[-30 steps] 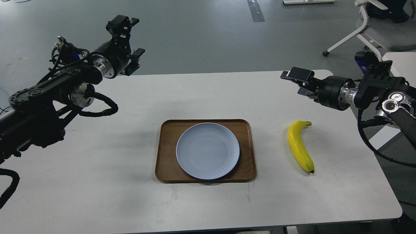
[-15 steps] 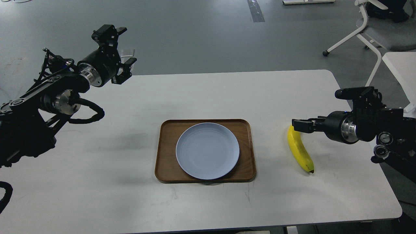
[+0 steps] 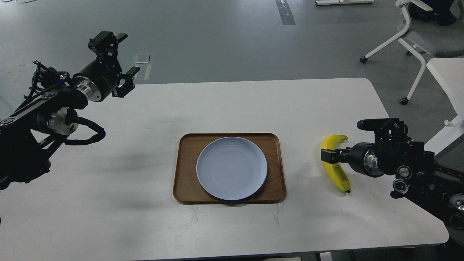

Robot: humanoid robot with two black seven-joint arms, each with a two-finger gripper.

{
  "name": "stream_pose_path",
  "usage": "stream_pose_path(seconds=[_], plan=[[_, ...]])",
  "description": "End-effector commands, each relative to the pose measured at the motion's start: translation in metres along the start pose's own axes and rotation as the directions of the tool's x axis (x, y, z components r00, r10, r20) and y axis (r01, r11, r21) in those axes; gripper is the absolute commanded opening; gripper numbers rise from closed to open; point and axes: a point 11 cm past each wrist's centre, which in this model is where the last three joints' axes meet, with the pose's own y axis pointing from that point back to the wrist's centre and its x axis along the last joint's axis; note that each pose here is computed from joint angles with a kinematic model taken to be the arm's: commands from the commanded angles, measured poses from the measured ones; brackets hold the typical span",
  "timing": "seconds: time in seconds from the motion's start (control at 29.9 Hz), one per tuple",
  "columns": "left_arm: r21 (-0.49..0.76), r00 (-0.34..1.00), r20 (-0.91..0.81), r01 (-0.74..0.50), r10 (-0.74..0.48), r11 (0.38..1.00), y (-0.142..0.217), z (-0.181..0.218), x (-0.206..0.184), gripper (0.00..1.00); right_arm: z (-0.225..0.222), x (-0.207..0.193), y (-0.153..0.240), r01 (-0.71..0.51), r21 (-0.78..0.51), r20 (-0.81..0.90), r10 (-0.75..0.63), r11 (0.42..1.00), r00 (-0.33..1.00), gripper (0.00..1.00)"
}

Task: Place banana on plate with both arms
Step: 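Lower the right gripper onto the yellow banana and grasp it, then carry the banana with the right gripper and lower it onto the plate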

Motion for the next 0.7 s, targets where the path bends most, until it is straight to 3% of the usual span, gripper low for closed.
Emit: stream_pose_path(seconds=[0.0,0.13,0.27,0.33,0.37,0.4,0.53,0.67], plan=[[0.002,1.000,-0.001,0.005,-0.005,1.000,-0.001,-0.002,-0.002,0.98,-0.001,-0.013,-0.003,0.038,-0.009,-0.025,-0.038,0.999,0.999,0.71],[0.008,1.000,-0.001,0.009,-0.009,1.000,-0.001,-0.005,-0.005,0.98,0.002,-0.014,-0.006,0.042,-0.022,-0.019,-0.043,0.999,0.999,0.66],[-0.006,1.000,-0.002,0.013,-0.013,1.000,-0.002,-0.006,-0.007,0.98,0.001,-0.011,-0.007,0.034,-0.020,-0.015,-0.034,0.999,0.999,0.27],[-0.024,1.000,0.000,0.012,-0.012,1.000,-0.002,-0.005,-0.007,0.98,-0.002,-0.009,-0.008,0.027,-0.010,-0.010,-0.027,1.000,1.000,0.16],[-0.025,1.000,-0.001,0.013,-0.013,1.000,-0.002,-0.005,-0.008,0.98,-0.009,-0.008,-0.009,0.019,0.007,-0.005,-0.019,1.000,1.000,0.04],[-0.024,1.000,0.000,0.013,-0.013,1.000,-0.002,-0.005,-0.008,0.98,-0.013,-0.006,-0.010,0.011,0.017,-0.003,-0.011,1.000,1.000,0.00],[-0.021,1.000,-0.001,0.009,-0.009,1.000,-0.001,-0.007,-0.006,0.98,-0.039,0.017,-0.011,-0.067,0.084,0.021,0.066,0.994,0.998,0.00],[-0.021,1.000,-0.002,0.008,-0.008,1.000,-0.001,-0.008,-0.007,0.98,-0.097,0.041,0.000,-0.113,0.308,-0.008,0.121,0.945,0.993,0.00]])
